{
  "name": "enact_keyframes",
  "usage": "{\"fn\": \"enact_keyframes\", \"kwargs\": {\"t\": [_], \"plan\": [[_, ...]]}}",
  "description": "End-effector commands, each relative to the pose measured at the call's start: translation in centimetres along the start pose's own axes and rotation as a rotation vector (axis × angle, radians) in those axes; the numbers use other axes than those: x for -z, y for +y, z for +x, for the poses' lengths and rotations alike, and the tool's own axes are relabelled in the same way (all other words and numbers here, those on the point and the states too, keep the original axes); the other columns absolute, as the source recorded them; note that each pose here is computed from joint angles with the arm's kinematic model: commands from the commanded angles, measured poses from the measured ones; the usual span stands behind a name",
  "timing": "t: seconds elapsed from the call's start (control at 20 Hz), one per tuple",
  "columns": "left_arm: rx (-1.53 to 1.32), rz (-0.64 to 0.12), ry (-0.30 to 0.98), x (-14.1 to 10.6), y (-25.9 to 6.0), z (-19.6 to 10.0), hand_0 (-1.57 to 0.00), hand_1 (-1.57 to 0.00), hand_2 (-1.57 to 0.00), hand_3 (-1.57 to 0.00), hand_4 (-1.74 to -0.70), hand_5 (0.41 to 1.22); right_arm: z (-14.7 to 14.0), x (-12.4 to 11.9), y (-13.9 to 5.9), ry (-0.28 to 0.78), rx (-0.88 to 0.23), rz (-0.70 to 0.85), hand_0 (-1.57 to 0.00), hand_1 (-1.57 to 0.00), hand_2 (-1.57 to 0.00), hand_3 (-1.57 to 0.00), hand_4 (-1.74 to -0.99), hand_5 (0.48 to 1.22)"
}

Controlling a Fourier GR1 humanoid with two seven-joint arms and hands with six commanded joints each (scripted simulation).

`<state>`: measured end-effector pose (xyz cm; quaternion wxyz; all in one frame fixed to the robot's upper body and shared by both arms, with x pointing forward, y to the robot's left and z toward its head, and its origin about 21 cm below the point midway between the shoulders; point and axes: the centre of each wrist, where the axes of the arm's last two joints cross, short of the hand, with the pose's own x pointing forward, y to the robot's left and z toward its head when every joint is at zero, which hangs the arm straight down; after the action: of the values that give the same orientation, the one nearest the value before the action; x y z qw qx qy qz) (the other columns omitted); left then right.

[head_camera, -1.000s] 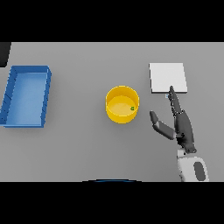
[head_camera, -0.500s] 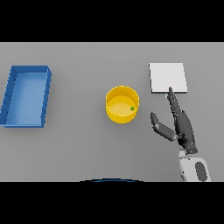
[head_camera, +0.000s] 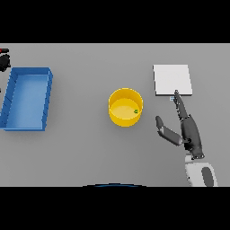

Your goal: Pick up the red beaker and tilt it to pour out 1 green nut into yellow bowl. Pick up the yellow bowl and place it on the metallic measuring scale.

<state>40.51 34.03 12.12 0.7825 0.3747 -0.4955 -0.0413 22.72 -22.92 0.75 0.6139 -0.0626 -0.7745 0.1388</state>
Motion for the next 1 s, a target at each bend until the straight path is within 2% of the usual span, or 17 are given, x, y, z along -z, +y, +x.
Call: {"fn": "enact_keyframes", "kwargs": {"t": [0.0,0.1,0.15,0.3,0.35,0.4,0.45,0.5,0.55,0.65,0.8,0.95], "plan": [[-0.001,-0.006,0.014,-0.8,-0.4,-0.3,-1.57,-1.57,-1.57,-1.39,-1.74,1.221,0.2,0.3,0.1,0.004,0.005,-0.002,0.00,0.00,0.00,0.00,-1.201,0.693],[-0.002,-0.022,0.034,-1.7,-0.9,-1.8,-1.57,-1.57,-1.57,-1.38,-1.74,1.221,0.0,0.6,0.5,0.020,0.007,-0.006,0.00,0.00,0.00,0.00,-1.186,0.687],[-0.004,-0.025,0.054,-2.2,-0.9,-2.4,-1.57,-1.57,-1.57,-1.39,-1.74,1.150,0.2,0.8,0.4,0.015,0.016,-0.004,0.00,0.00,0.00,0.00,-1.177,0.686],[-0.001,-0.100,0.095,-3.0,-1.2,-3.2,-1.57,-1.57,-1.57,-1.37,-1.73,0.955,0.5,0.7,0.5,0.012,0.012,0.003,0.00,0.00,0.00,0.00,-1.168,0.679],[0.019,-0.134,0.092,-3.2,-0.9,-3.3,-1.57,-1.57,-1.57,-1.41,-1.66,0.888,0.5,0.8,0.2,0.024,0.011,-0.003,0.00,0.00,0.00,0.00,-1.165,0.678],[0.029,-0.167,0.065,-3.7,-0.8,-3.2,-1.57,-1.57,-1.57,-1.37,-1.49,0.827,0.3,0.6,0.3,0.029,0.006,-0.001,0.00,0.00,0.00,0.00,-1.165,0.675],[0.071,-0.212,0.026,-4.1,-0.6,-2.8,-1.57,-1.54,-1.49,-1.24,-1.31,0.774,0.2,0.7,0.5,0.034,0.008,-0.002,0.00,0.00,0.00,0.00,-1.163,0.671],[0.106,-0.247,-0.013,-4.5,-0.4,-3.2,-1.50,-1.38,-1.31,-1.10,-1.15,0.740,0.2,0.7,0.6,0.032,0.008,0.000,0.00,0.00,0.00,0.00,-1.159,0.669],[0.103,-0.303,-0.041,-4.6,-0.2,-3.3,-1.25,-1.10,-1.05,-0.88,-1.03,0.714,0.1,0.5,0.4,0.022,0.000,0.004,0.00,0.00,0.00,0.00,-1.161,0.669],[0.111,-0.369,-0.034,-4.8,0.1,-3.7,-0.80,-0.71,-0.67,-0.57,-0.87,0.682,-0.1,0.6,0.2,0.023,0.008,0.006,0.00,0.00,0.00,0.00,-1.156,0.673],[0.204,-0.368,-0.043,-4.8,0.4,-3.5,-0.41,-0.36,-0.34,-0.29,-0.76,0.651,0.0,0.6,0.2,0.015,0.014,0.006,0.00,0.00,0.00,0.00,-1.145,0.685],[0.225,-0.344,-0.030,-4.4,-0.3,-4.4,-0.21,-0.18,-0.18,-0.15,-0.73,0.647,0.2,0.5,0.2,0.011,0.001,0.007,0.00,0.00,0.00,0.00,-1.160,0.688]]}}
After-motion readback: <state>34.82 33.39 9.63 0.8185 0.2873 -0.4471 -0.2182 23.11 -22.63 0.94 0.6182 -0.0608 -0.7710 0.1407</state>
